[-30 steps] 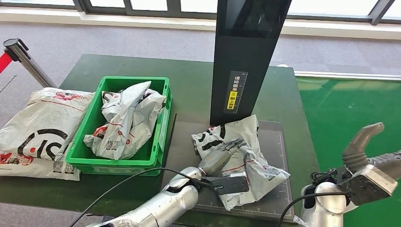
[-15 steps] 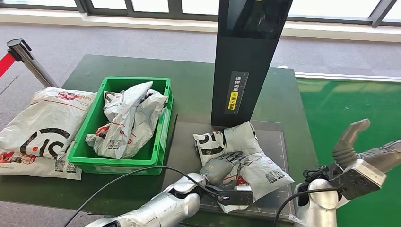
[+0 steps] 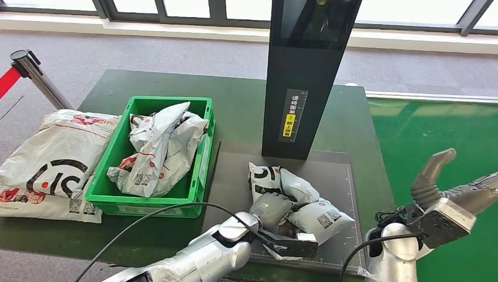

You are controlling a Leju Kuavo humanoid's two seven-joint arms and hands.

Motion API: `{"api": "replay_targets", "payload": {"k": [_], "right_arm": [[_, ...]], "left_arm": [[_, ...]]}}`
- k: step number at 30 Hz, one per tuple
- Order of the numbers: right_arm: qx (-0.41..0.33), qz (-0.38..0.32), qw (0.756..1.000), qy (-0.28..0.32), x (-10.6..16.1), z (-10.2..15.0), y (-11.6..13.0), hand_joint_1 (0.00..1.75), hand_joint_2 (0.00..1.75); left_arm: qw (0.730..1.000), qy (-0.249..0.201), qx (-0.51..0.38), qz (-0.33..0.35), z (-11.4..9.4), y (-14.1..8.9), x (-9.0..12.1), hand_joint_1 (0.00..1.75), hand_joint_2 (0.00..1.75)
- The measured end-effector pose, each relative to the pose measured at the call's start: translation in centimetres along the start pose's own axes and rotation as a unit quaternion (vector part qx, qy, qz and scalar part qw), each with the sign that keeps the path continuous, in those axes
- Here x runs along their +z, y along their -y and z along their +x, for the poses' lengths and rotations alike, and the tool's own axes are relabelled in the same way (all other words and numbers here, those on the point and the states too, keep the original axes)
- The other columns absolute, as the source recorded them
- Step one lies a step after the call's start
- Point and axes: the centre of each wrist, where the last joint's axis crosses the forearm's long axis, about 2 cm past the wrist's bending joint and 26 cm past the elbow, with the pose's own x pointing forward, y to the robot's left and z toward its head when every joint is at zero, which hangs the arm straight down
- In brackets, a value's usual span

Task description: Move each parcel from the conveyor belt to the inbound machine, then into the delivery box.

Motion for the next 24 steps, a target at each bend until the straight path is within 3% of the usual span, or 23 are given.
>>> {"api": "replay_targets", "payload": {"k": [5, 8, 11, 14, 17, 24], "right_arm": [[0.0, 0.0, 1.0, -0.001, 0.0, 0.0, 0.0, 0.0, 1.75], [0.004, 0.003, 1.0, 0.002, 0.1, 0.0, 0.1, 0.0, 1.75], [0.012, 0.008, 1.0, 0.004, 0.5, 0.1, 0.4, 0.0, 1.75], [0.016, 0.009, 1.0, 0.005, 0.7, 0.2, 0.4, 0.0, 1.75], [0.019, 0.008, 1.0, 0.004, 0.9, 0.3, 0.4, 0.0, 1.75], [0.017, 0.007, 1.0, 0.002, 0.9, 0.3, 0.4, 0.0, 1.75]], "left_arm": [[0.999, -0.004, -0.02, 0.03, 0.0, 0.0, 0.0, 1.75, 1.75], [0.989, 0.001, -0.072, 0.129, 0.3, 0.0, 0.2, 1.75, 1.75], [0.95, 0.075, -0.169, 0.251, 1.6, 0.0, 0.8, 1.75, 1.75], [0.918, 0.122, -0.213, 0.311, 2.3, -1.2, 1.1, 1.75, 1.75], [0.904, 0.115, -0.19, 0.365, 2.2, -3.4, 1.5, 1.75, 1.75], [0.867, 0.051, -0.144, 0.474, 1.8, -8.1, 3.0, 1.75, 1.75]]}}
